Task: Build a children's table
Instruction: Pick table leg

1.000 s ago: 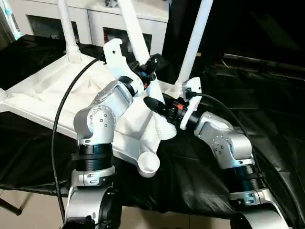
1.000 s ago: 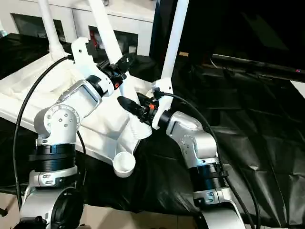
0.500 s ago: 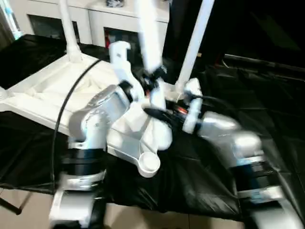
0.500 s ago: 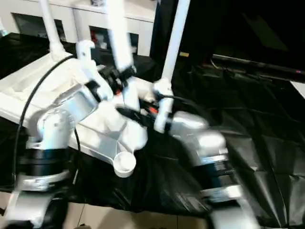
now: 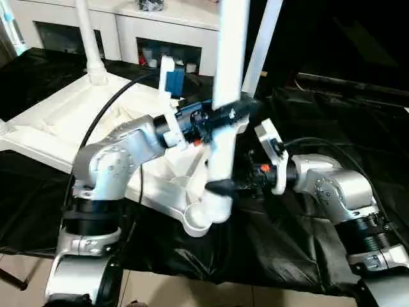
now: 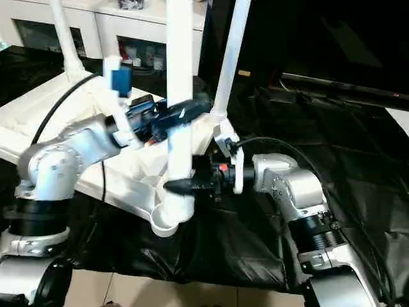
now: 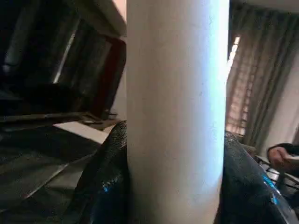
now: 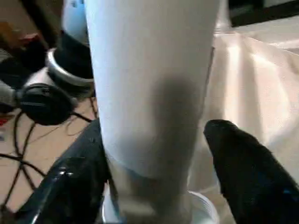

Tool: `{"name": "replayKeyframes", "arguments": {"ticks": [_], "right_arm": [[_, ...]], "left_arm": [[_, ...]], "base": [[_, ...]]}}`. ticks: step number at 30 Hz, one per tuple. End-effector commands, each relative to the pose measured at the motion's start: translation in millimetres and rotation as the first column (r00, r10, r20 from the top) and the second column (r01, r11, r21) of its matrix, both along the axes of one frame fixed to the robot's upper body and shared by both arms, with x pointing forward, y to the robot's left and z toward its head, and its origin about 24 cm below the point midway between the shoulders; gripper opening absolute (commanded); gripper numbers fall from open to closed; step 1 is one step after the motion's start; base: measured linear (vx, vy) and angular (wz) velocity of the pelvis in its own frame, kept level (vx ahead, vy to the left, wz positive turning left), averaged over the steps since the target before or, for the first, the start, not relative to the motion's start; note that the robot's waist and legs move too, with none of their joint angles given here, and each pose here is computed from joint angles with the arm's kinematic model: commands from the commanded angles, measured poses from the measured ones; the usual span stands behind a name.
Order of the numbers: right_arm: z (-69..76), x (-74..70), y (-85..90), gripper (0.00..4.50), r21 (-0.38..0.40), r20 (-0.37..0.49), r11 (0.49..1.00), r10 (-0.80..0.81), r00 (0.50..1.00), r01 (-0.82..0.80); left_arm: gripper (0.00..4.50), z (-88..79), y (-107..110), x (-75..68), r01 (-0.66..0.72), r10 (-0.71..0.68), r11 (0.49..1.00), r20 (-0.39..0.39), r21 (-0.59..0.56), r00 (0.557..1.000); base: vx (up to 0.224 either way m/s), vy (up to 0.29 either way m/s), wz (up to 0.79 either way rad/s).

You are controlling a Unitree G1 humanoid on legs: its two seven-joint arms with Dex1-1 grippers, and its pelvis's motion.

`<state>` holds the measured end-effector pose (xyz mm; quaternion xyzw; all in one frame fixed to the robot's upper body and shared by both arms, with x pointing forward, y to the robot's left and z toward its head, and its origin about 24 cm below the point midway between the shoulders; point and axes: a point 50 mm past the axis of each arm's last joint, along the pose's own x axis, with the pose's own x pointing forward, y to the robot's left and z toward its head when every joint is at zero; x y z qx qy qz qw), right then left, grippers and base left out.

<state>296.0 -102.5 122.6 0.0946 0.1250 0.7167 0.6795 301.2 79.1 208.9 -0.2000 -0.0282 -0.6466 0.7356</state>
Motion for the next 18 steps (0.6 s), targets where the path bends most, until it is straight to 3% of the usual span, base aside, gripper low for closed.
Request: {"name": "replayKeyframes", "arguments": {"ticks": [1,10,11,15,18], "right_arm": [[4.4,-2.3,0.6,3.05,0.002,0.003,1.0,0.025,1.0,-0.025],[3.2,-6.7,3.5,2.29,0.037,-0.016,0.999,0.014,1.0,-0.013],[3.0,-6.9,4.1,2.16,0.041,-0.019,0.999,0.011,1.0,-0.01],[2.2,-6.6,9.5,1.96,0.057,-0.021,0.998,-0.016,1.0,0.018],[1.6,2.0,17.3,1.93,0.028,0.007,0.989,-0.143,0.99,0.143]], "left_arm": [[1.82,1.9,-5.9,-5.9,0.057,-0.057,0.998,0.013,-0.013,0.998],[1.82,-1.9,-7.0,-3.8,0.05,-0.05,0.999,-0.002,-0.005,0.999],[2.38,-1.7,-6.7,-1.5,0.02,-0.02,1.0,-0.016,-0.01,1.0],[2.72,0.5,-2.2,2.0,-0.037,0.035,0.998,-0.047,-0.047,0.998],[2.96,-6.4,-1.5,8.7,-0.199,0.2,0.979,-0.013,0.048,0.98]], "base": [[0.0,0.0,0.0],[0.0,0.0,0.0],[0.0,0.0,0.0],[0.0,0.0,0.0],[0.0,0.0,0.0]]}}
